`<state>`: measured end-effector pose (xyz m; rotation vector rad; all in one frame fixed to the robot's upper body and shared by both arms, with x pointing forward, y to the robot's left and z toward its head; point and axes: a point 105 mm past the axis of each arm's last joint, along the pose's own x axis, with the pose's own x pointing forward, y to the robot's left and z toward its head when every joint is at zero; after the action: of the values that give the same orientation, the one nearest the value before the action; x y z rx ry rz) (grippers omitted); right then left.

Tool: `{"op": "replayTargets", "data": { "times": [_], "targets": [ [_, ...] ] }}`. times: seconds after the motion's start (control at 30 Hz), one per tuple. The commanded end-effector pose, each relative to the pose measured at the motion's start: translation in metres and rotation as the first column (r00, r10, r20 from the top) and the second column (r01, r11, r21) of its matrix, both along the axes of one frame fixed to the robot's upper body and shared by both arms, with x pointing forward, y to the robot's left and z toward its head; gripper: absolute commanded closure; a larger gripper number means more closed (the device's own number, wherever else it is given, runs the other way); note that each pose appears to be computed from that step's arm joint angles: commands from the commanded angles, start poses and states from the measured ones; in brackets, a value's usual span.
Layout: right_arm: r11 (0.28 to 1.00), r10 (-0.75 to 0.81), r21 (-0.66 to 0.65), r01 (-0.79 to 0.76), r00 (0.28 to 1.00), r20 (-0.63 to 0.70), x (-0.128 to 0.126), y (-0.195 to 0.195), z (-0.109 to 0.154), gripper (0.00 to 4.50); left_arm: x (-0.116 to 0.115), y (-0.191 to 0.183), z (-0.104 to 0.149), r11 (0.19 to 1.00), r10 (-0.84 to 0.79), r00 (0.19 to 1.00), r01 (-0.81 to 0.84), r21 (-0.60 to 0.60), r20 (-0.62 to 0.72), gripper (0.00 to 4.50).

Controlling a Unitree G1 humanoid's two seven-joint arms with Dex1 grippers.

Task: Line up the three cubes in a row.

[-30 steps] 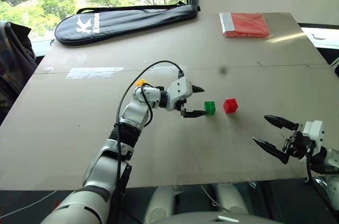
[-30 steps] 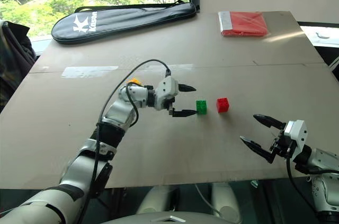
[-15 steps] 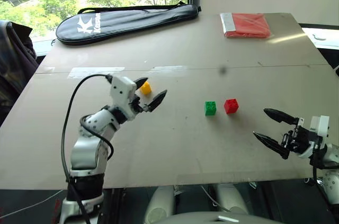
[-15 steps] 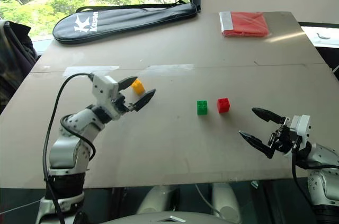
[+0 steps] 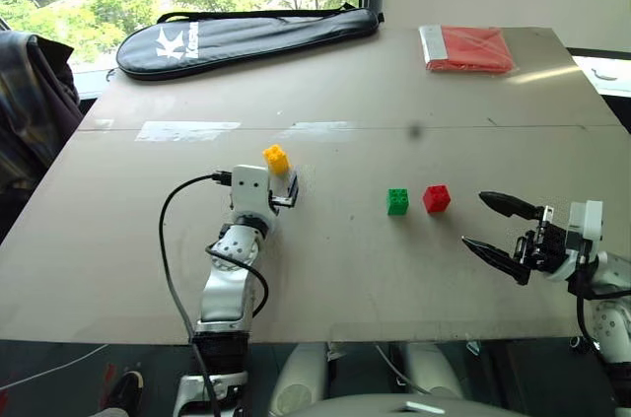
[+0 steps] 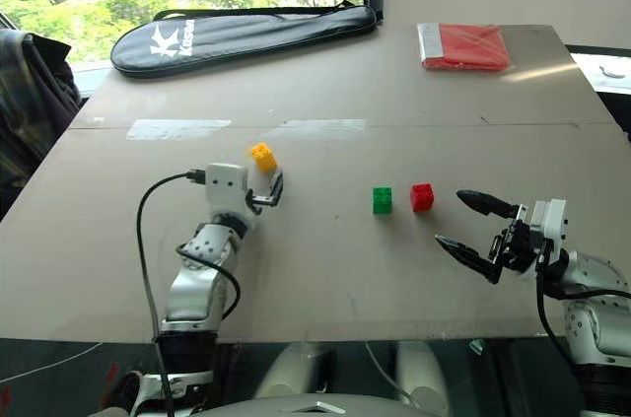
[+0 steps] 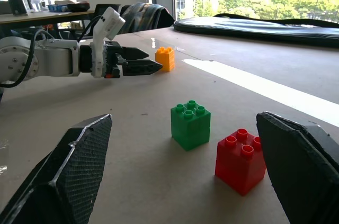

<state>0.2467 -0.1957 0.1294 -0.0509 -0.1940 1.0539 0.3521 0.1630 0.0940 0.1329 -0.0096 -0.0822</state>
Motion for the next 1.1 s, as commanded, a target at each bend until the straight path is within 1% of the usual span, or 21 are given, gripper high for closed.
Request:
{"op": "replayTargets", "data": {
  "times": [0.03,0.2,0.3,0.5,0.63,0.93,0.97,1.0,1.03,1.07,1.1],
  "targets": [
    [1.000,0.001,-0.009,0.000,0.999,0.036,-0.001,0.000,0.009,0.00,0.011,-0.004,0.007,0.998,0.056,0.998,-0.057,0.022,0.034,0.10],
    [1.000,-0.016,0.012,0.015,0.999,0.051,-0.001,0.001,0.015,0.00,0.027,-0.006,0.008,0.987,0.160,0.987,-0.161,0.024,0.027,0.10],
    [0.996,-0.063,0.065,0.059,0.996,0.063,0.002,-0.001,0.024,0.00,0.030,-0.008,0.009,0.985,0.169,0.985,-0.170,0.029,0.034,0.10],
    [0.992,-0.089,0.092,0.082,0.994,0.066,0.002,0.001,0.031,0.00,0.035,-0.006,0.006,0.981,0.191,0.981,-0.192,0.036,0.025,0.10],
    [0.993,-0.086,0.091,0.080,0.994,0.061,0.002,0.003,0.030,0.00,0.037,-0.002,0.002,0.974,0.218,0.976,-0.219,0.053,0.014,0.10],
    [0.995,-0.074,0.074,0.071,0.996,0.052,0.003,0.002,0.025,0.00,0.035,0.004,-0.002,0.967,0.253,0.968,-0.253,0.035,-0.002,0.10],
    [0.995,-0.073,0.072,0.070,0.996,0.051,0.003,0.002,0.025,0.00,0.035,0.005,-0.002,0.965,0.261,0.965,-0.260,0.033,-0.006,0.48],
    [0.995,-0.072,0.071,0.069,0.996,0.051,0.003,0.002,0.024,0.00,0.034,0.006,-0.003,0.963,0.267,0.964,-0.267,0.030,-0.011,0.60],
    [0.995,-0.072,0.071,0.068,0.996,0.051,0.003,0.003,0.024,0.00,0.034,0.007,-0.004,0.962,0.273,0.962,-0.273,0.030,-0.015,0.95],
    [0.995,-0.071,0.070,0.067,0.996,0.051,0.003,0.003,0.024,0.00,0.033,0.007,-0.006,0.960,0.280,0.960,-0.280,0.029,-0.021,0.95],
    [0.995,-0.070,0.069,0.067,0.996,0.051,0.003,0.003,0.024,0.00,0.033,0.008,-0.007,0.959,0.281,0.959,-0.281,0.028,-0.027,1.65]
  ]
}}
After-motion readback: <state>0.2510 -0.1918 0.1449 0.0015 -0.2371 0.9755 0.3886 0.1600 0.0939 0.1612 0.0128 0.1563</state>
